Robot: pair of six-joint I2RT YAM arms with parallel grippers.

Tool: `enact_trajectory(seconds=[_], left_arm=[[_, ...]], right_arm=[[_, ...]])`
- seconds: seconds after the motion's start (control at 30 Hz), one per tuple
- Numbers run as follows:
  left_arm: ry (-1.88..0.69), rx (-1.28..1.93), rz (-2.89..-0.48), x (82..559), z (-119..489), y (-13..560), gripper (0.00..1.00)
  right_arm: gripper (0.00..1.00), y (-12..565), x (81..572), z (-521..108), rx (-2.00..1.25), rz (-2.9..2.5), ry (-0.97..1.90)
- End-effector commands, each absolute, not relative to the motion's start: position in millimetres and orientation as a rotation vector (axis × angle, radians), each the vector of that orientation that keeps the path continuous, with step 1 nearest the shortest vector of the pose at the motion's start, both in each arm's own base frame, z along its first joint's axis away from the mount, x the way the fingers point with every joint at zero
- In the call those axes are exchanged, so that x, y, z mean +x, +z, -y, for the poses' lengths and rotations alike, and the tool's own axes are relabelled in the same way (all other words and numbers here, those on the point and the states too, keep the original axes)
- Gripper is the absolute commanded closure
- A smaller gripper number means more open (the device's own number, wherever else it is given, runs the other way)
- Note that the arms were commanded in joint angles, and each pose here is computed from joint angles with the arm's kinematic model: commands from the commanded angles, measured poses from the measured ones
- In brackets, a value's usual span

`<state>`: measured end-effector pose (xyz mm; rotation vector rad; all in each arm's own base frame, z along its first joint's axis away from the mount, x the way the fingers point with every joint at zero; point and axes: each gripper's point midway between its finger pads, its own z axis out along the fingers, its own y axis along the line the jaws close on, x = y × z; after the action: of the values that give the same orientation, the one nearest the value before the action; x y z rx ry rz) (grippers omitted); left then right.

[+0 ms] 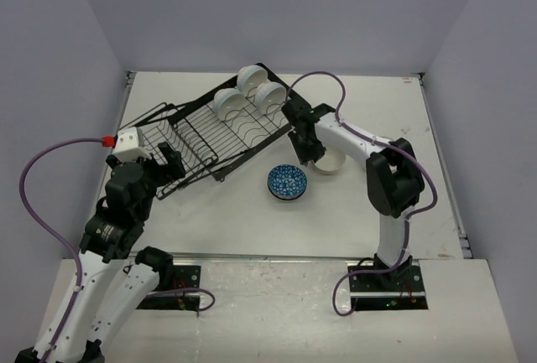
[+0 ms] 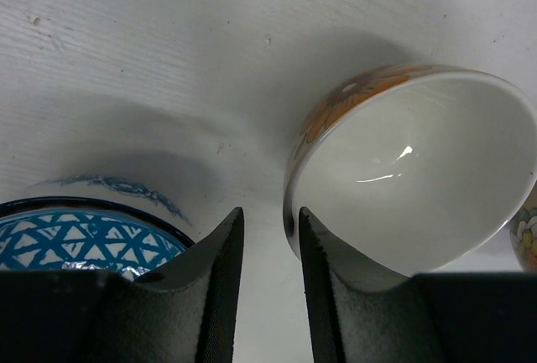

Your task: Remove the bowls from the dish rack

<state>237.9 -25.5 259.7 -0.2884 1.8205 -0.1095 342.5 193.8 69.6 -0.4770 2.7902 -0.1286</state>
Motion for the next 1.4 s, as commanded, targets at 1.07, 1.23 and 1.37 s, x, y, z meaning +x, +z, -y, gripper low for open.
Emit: enact_trajectory(seconds=[1.07, 1.23, 1.37], left_arm=[[-0.125, -0.268, -1.78, 240.7, 28.1, 268.7, 0.0], [-0.126, -0.268, -1.778, 240.1, 27.9, 268.3, 0.0], [-0.126, -0.268, -1.779, 240.3, 28.0, 268.7, 0.0]], right_arm=[[1.0, 200.0, 370.3, -10.9, 0.094, -2.589, -0.338], [1.0, 181.4, 373.1, 0.2, 0.137, -2.611, -0.354], [1.0, 166.9, 369.8, -4.6, 0.147, -2.645, -0.319]])
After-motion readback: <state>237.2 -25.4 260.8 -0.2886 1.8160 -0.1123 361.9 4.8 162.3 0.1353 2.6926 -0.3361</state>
